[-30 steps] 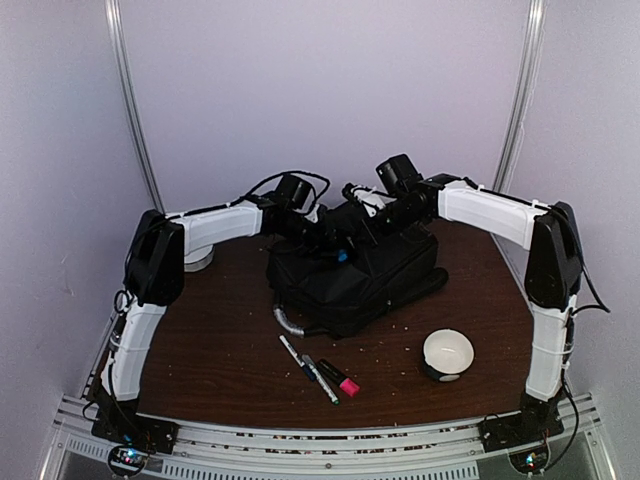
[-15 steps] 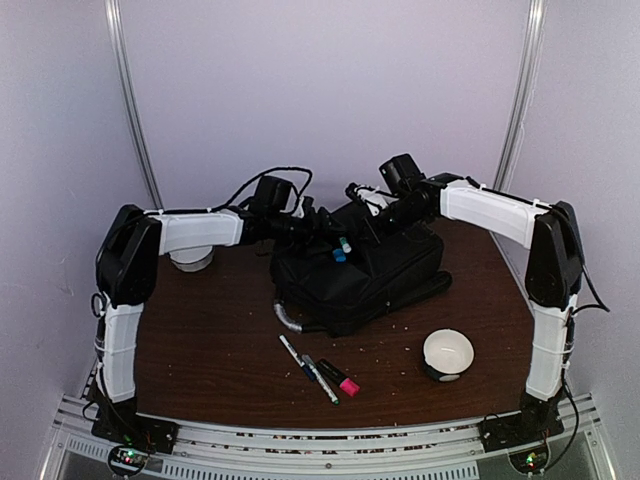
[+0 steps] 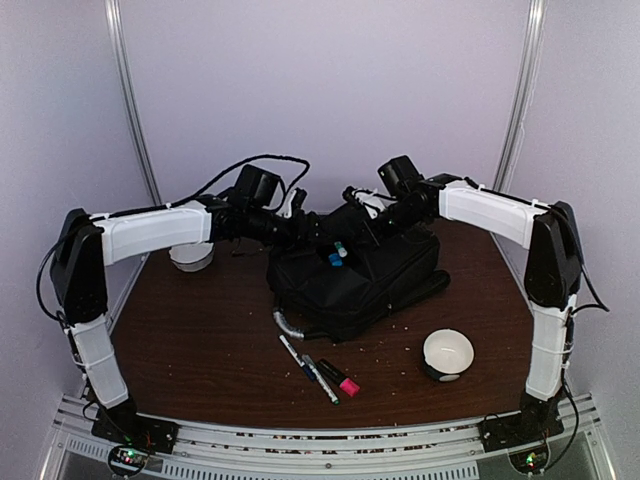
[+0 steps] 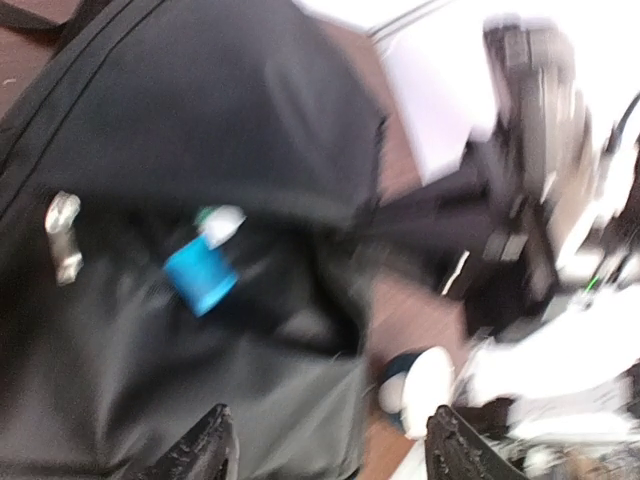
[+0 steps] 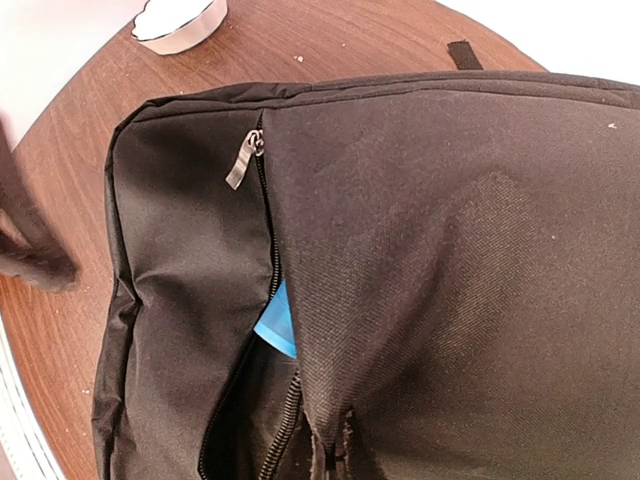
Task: Pack the student bag
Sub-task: Move the pen to the center of the board.
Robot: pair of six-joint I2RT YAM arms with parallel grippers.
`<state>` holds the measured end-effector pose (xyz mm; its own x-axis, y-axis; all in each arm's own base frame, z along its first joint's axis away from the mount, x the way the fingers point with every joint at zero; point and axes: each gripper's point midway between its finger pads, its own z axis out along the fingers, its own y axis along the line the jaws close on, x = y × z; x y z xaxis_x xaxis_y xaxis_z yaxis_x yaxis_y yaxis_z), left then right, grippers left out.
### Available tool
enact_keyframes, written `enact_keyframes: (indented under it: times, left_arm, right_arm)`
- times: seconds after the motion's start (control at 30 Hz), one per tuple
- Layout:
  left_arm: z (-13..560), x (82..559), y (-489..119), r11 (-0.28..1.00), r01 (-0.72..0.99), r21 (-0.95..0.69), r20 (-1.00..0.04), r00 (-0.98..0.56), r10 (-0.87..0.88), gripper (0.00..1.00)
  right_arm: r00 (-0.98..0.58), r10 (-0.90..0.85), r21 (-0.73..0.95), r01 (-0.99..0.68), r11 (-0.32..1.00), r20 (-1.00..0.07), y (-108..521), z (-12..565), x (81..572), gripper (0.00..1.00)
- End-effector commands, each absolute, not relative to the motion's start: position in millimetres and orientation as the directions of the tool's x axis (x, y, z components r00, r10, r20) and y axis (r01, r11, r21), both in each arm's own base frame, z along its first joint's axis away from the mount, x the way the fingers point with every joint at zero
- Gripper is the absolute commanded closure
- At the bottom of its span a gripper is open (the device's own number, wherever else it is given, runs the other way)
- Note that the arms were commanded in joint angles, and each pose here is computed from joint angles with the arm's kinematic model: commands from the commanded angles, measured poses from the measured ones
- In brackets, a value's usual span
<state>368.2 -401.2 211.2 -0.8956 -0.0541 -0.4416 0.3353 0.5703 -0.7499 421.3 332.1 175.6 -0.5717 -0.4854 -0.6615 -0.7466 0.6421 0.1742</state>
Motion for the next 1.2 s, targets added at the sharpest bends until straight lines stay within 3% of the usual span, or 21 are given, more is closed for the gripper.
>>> enact_keyframes:
  times: [0.0, 0.13, 0.33, 0.67, 0.9, 1.17]
  left_arm:
    - [189, 328, -362, 0.762, 0.473, -0.443, -0.543, -0.818, 0.192, 0.34]
    - [167, 288, -346, 0.772, 0.567, -0.287, -0.536, -0.763, 0.361, 0.36]
    - [111, 257, -300, 0.867, 0.474, -0.153, -0.399, -0.832, 0.385, 0.42]
    - [70, 244, -325, 0.919, 0.171, -0.354, -0.327, -0.944, 0.049, 0.45]
    - [48, 238, -328, 0.935, 0.110, -0.337, -0.232, -0.972, 0.031, 0.48]
    - [23, 246, -337, 0.954, 0.130, -0.270, -0.195, -0.978, 0.078, 0.50]
  right_arm:
    - [-0.536, -0.493, 0.228, -0.801, 0.554, -0.685, 354, 179, 407, 1.00]
    - [-0.547, -0.501, 0.238, -0.798, 0.554, -0.671, 355, 169, 406, 1.00]
    - [-0.583, -0.507, 0.257, -0.778, 0.574, -0.635, 358, 145, 410, 1.00]
    - [-0.591, -0.546, 0.229, -0.775, 0.589, -0.594, 367, 120, 409, 1.00]
    - [-0.580, -0.552, 0.229, -0.784, 0.576, -0.599, 375, 123, 406, 1.00]
    - [-0.578, -0.550, 0.238, -0.788, 0.567, -0.603, 376, 127, 402, 1.00]
